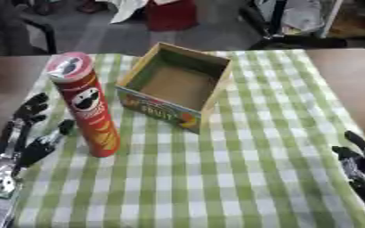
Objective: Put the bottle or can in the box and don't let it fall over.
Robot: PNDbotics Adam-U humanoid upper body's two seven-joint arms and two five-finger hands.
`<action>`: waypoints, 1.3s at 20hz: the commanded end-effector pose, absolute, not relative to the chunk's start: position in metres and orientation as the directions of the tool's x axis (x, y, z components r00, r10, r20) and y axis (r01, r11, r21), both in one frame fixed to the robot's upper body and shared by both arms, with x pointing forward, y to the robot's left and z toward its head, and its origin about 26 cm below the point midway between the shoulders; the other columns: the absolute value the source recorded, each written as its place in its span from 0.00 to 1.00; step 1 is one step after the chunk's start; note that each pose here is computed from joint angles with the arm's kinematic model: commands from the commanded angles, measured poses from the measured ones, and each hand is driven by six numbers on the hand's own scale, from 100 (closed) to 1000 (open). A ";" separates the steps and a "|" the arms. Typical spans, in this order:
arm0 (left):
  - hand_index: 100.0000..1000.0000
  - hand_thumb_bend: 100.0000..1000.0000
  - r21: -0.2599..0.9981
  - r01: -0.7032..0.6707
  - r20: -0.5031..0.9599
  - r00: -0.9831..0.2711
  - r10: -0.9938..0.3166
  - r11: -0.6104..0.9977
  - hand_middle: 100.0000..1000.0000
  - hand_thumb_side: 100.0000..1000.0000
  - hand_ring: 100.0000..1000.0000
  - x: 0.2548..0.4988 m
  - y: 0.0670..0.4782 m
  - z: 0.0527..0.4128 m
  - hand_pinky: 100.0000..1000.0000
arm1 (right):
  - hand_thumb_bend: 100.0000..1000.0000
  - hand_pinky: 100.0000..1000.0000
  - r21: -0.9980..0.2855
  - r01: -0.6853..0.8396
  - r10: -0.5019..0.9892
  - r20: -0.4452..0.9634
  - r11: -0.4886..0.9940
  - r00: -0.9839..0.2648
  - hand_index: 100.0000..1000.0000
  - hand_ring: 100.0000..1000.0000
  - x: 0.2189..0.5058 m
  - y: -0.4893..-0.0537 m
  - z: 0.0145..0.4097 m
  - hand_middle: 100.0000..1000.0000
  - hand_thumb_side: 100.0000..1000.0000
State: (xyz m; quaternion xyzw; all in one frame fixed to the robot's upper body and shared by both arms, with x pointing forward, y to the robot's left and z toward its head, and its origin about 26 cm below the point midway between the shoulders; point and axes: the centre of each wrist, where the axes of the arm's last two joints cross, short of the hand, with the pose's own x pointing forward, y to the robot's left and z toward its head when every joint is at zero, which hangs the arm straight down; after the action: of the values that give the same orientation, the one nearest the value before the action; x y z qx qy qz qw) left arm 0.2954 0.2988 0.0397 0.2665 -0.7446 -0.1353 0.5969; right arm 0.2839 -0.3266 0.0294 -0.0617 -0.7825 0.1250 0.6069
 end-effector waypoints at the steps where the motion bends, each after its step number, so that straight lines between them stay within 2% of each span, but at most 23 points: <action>1: 0.91 0.83 0.506 -0.250 0.821 -0.155 -0.550 0.826 0.82 0.67 0.85 0.303 0.293 0.043 0.83 | 0.00 0.98 -0.293 -0.050 0.269 0.923 0.955 -0.274 0.92 0.84 0.286 -0.331 0.037 1.00 0.55; 4: 0.91 0.85 0.457 -0.244 0.846 -0.176 -0.503 0.855 0.81 0.70 0.84 0.313 0.283 0.043 0.83 | 0.00 0.98 -0.293 -0.055 0.268 0.924 0.955 -0.274 0.92 0.84 0.286 -0.330 0.037 1.00 0.55; 11: 0.90 0.82 0.374 -0.188 0.882 -0.230 -0.411 0.908 0.80 0.70 0.83 0.340 0.264 0.048 0.83 | 0.00 0.98 -0.291 -0.060 0.265 0.925 0.955 -0.274 0.92 0.84 0.286 -0.329 0.036 1.00 0.55; 21: 0.92 0.76 0.367 -0.061 0.887 -0.278 -0.369 0.928 0.81 0.72 0.85 0.363 0.245 0.058 0.83 | 0.00 0.98 -0.289 -0.064 0.262 0.925 0.955 -0.274 0.92 0.84 0.286 -0.328 0.036 1.00 0.56; 23: 0.92 0.70 0.379 -0.016 0.887 -0.278 -0.369 0.925 0.82 0.70 0.85 0.363 0.244 0.056 0.83 | 0.00 0.98 -0.289 -0.065 0.261 0.926 0.955 -0.274 0.92 0.84 0.286 -0.328 0.036 1.00 0.56; 24: 0.92 0.61 0.387 0.005 0.886 -0.279 -0.370 0.922 0.81 0.66 0.85 0.363 0.243 0.055 0.83 | 0.00 0.98 -0.289 -0.065 0.261 0.925 0.955 -0.274 0.92 0.84 0.286 -0.328 0.036 1.00 0.56; 25: 0.92 0.60 0.395 0.028 0.885 -0.281 -0.372 0.918 0.81 0.65 0.85 0.363 0.243 0.054 0.83 | 0.00 0.98 -0.289 -0.065 0.261 0.925 0.955 -0.274 0.92 0.84 0.286 -0.328 0.036 1.00 0.56; 26: 0.90 0.48 0.402 0.050 0.883 -0.285 -0.373 0.914 0.80 0.59 0.85 0.362 0.243 0.054 0.83 | 0.00 0.98 -0.289 -0.064 0.261 0.925 0.955 -0.274 0.92 0.84 0.286 -0.328 0.036 1.00 0.56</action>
State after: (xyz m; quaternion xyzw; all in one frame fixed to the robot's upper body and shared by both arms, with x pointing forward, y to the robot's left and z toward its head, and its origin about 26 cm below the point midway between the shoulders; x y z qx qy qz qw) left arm 0.3593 0.2430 0.0450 0.1082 -0.7749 -0.1637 0.6008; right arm 0.2843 -0.3249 0.0292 -0.0581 -0.7818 0.1283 0.6074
